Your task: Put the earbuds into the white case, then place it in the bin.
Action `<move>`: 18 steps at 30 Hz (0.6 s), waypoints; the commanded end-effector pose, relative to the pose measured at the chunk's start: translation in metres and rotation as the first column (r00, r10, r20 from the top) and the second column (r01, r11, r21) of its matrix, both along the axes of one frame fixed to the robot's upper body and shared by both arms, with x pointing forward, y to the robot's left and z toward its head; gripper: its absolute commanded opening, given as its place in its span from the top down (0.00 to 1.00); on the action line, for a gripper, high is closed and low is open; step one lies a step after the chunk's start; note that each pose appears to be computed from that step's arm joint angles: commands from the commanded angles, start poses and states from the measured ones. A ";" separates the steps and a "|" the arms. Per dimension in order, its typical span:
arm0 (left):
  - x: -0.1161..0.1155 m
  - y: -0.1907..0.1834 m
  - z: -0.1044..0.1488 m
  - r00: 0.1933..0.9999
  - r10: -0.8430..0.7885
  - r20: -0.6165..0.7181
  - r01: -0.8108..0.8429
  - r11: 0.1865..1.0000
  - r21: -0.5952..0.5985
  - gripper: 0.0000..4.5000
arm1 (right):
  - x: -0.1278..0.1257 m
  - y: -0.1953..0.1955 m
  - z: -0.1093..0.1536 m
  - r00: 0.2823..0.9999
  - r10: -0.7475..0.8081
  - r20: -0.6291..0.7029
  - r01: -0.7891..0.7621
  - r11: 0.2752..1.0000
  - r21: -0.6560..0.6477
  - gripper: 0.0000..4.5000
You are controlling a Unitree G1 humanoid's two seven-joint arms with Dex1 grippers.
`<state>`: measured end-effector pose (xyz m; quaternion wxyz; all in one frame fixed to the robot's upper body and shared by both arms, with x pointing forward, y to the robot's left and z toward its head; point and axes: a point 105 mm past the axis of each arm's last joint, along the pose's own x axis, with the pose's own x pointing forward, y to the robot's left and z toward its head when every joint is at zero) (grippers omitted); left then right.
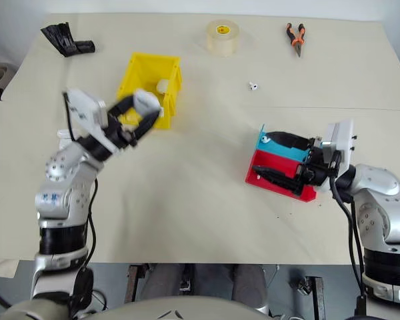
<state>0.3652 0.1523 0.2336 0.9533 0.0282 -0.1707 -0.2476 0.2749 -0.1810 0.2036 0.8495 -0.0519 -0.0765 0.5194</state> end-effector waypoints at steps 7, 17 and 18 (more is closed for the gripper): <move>0.072 0.000 0.007 0.987 0.140 -0.084 -0.140 0.990 0.005 0.35 | 0.000 0.000 0.010 0.998 -0.026 0.049 0.027 1.000 -0.009 0.01; 0.073 -0.007 -0.001 0.991 0.056 -0.120 -0.046 0.995 0.086 0.09 | -0.007 0.003 0.006 0.998 -0.047 0.043 0.046 0.999 0.003 0.00; 0.071 -0.006 -0.002 0.991 0.053 -0.124 -0.042 0.995 0.089 0.02 | -0.007 0.003 0.006 0.998 -0.047 0.040 0.047 0.999 0.002 0.00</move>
